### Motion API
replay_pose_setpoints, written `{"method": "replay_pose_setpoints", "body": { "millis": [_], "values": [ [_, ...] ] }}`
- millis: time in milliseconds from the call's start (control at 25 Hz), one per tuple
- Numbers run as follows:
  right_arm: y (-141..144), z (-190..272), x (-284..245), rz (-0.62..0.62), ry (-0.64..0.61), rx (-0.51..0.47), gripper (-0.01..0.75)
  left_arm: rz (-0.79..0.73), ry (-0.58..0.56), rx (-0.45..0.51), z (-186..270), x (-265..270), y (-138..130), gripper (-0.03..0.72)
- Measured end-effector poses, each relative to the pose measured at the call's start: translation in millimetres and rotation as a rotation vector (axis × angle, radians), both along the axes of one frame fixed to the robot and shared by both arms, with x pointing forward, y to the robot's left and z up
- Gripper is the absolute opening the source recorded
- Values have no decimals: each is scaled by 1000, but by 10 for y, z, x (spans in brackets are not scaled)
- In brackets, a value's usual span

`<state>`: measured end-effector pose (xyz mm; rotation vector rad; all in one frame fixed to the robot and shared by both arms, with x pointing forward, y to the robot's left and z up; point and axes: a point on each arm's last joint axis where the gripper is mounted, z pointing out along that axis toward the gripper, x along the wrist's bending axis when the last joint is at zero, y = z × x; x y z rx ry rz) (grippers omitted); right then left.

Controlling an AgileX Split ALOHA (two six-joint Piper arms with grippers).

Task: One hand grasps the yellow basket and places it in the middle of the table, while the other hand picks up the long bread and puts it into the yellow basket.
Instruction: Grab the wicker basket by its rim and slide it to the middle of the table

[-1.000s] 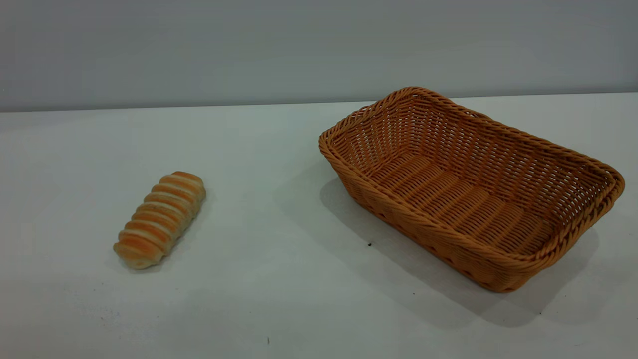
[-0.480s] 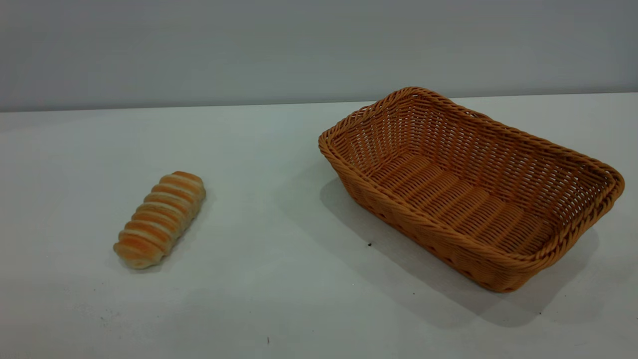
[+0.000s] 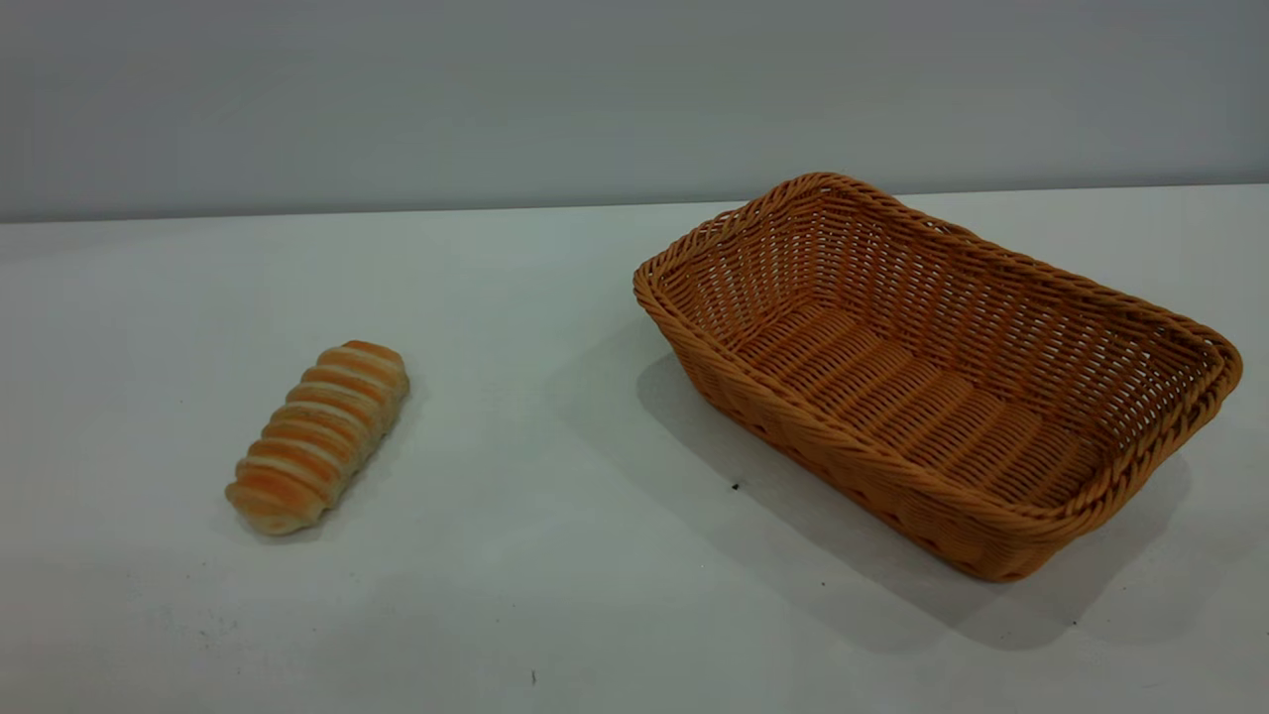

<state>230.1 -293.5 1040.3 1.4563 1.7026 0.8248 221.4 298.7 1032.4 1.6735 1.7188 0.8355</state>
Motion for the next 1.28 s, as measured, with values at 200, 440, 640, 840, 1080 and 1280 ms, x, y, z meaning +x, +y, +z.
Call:
{"method": "replay_pose_setpoints", "body": {
  "millis": [200,440,640,840,1080,1280],
  "values": [
    [0,0,0,0,0,0,527,-10,-16,10,23,0,-2,513],
    [31,97,-8,32,-42,31,511,-27,-46,-32,165,81,-34,513],
    [79,252,304,62,75,110,509,-25,101,-48,277,360,-18,513],
    [134,367,869,74,235,236,509,-30,205,-89,298,646,-25,513],
    [150,177,1584,13,365,377,509,-30,216,-96,293,704,-26,513],
    [133,-173,2087,-88,450,479,509,-28,216,-92,293,704,-22,513]
  ]
}}
